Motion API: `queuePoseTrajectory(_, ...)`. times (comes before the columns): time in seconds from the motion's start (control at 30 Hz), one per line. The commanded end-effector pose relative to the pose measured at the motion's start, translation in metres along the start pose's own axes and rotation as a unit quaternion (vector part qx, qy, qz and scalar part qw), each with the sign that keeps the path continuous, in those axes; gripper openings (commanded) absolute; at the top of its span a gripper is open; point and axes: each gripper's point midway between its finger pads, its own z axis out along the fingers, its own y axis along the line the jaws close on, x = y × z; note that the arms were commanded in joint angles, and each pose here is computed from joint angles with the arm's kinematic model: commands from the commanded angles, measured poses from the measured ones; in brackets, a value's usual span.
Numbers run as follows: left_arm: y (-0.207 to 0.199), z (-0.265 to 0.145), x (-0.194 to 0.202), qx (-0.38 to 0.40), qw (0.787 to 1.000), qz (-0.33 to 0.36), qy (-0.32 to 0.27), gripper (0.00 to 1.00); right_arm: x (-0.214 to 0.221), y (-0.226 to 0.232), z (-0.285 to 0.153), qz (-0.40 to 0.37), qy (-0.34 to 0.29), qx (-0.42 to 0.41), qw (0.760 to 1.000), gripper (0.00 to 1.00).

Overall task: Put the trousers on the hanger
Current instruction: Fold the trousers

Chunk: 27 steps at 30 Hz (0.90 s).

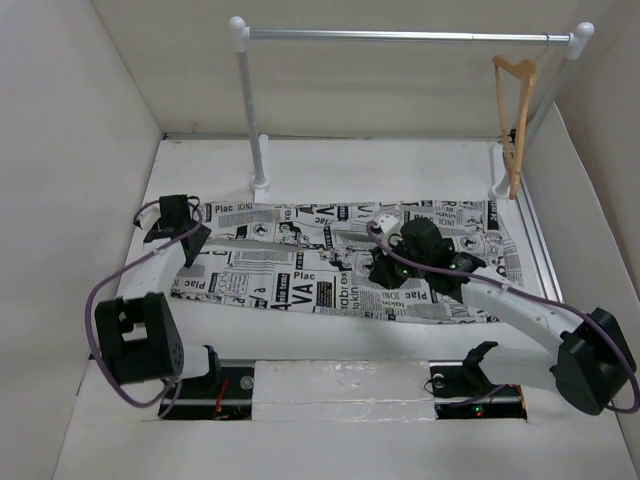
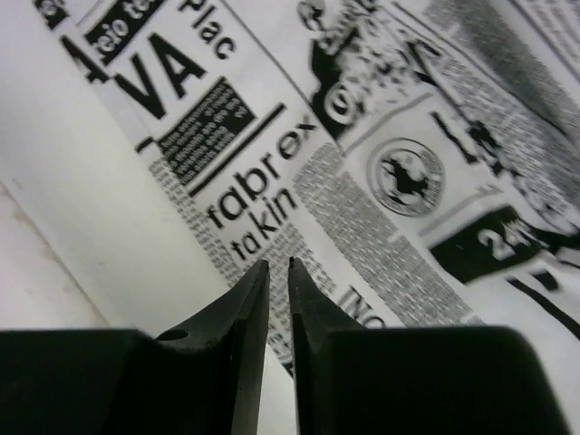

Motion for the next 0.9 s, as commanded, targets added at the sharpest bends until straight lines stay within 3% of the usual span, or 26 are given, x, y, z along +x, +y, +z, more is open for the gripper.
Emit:
queuePoseTrajectory(0.0, -0.024, 0.015, -0.021, 0.012, 1.0, 0.022, -0.009, 0.53, -0.001, -0.028, -0.018, 0.004, -0.013, 0.064, 0.998, 0.22)
queuePoseTrajectory(0.03, -0.028, 0.018, -0.025, 0.007, 1.0, 0.022, -0.011, 0.53, -0.001, -0.035, -0.02, -0.009, -0.013, 0.071, 0.997, 0.36)
queuePoseTrajectory(0.13, -0.027, 0.035, -0.016, -0.011, 1.0, 0.019, 0.009, 0.54, -0.002, -0.059, -0.026, -0.002, -0.01, 0.102, 0.995, 0.49)
queuePoseTrajectory(0.4, -0.02, 0.063, 0.0, -0.027, 0.999, -0.004, 0.035, 0.54, 0.004, -0.096, -0.04, 0.022, -0.009, 0.145, 0.989, 0.53)
queuePoseTrajectory(0.7, -0.031, 0.086, -0.011, -0.038, 0.999, -0.009, 0.026, 0.5, 0.033, -0.144, -0.062, 0.084, -0.01, 0.223, 0.971, 0.59)
queuePoseTrajectory(0.83, -0.023, 0.093, -0.008, -0.047, 0.998, -0.007, 0.03, 0.38, 0.024, -0.166, -0.05, 0.083, -0.018, 0.231, 0.969, 0.64)
queuePoseTrajectory(0.87, -0.022, 0.092, -0.008, -0.047, 0.998, -0.003, 0.028, 0.23, 0.023, -0.172, -0.048, 0.083, -0.011, 0.238, 0.968, 0.64)
